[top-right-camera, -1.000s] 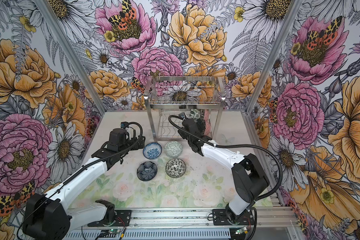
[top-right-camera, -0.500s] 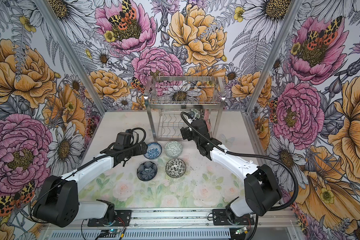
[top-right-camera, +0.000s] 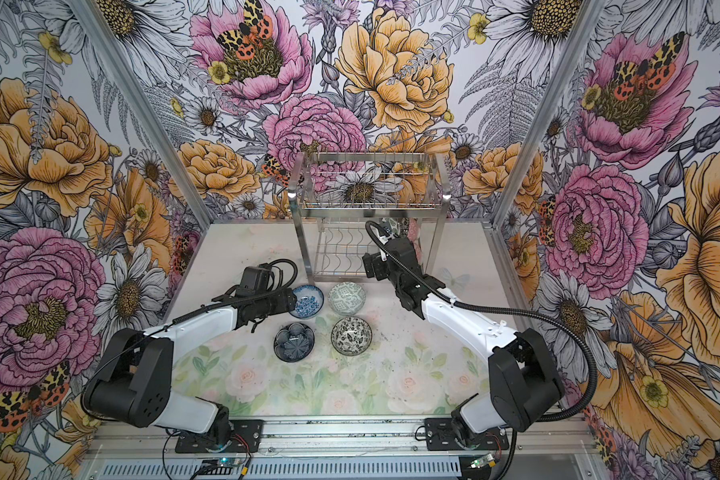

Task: Load the bowls into the dish rack
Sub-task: 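Lower the left gripper onto the blue-rose bowl rim, then close the left gripper on the blue-rose bowl rim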

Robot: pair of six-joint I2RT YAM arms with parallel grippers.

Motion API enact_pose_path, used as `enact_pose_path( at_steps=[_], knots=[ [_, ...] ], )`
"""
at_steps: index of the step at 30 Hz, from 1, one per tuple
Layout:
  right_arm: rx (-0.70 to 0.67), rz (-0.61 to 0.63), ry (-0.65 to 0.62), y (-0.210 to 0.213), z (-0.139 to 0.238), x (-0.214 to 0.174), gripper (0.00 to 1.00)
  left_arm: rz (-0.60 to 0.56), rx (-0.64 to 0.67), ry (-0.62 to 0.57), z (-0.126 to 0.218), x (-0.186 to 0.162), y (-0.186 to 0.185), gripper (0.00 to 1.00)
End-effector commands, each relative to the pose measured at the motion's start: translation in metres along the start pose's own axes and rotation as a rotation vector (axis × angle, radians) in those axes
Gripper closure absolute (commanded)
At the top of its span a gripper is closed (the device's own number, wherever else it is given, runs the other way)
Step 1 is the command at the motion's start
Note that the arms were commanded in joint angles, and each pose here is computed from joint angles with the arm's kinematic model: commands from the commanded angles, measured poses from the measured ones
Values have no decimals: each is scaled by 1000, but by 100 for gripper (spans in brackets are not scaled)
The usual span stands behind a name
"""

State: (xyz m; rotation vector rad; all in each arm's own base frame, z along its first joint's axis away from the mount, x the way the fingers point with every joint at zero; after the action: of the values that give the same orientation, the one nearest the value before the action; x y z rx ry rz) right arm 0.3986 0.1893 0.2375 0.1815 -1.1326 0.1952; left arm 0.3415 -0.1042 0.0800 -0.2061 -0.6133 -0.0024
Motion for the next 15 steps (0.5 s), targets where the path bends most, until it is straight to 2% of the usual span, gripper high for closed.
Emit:
enact_pose_path(
  at_steps=[1,15],
  knots=[
    [7,-22,-8,-1,0,5,0,-7,-4,-29,-3,10,-5,28],
    [-43,-66,-43,-15,17,17,0,-15,-6,-6,-18,13,-10,63]
  ],
)
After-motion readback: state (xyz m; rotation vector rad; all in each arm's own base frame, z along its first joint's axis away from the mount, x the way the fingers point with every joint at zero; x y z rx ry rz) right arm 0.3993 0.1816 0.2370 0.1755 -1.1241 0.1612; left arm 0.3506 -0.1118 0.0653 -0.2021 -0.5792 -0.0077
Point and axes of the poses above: each gripper's point midway between its finger pads, its own z axis back along the fingers, its own y axis along the line the jaws close on, x = y × z, the point moved 2 cm from there along z, back along the fingers, and after that the axes turned 9 degrees about -z, right-handed, at the moved point
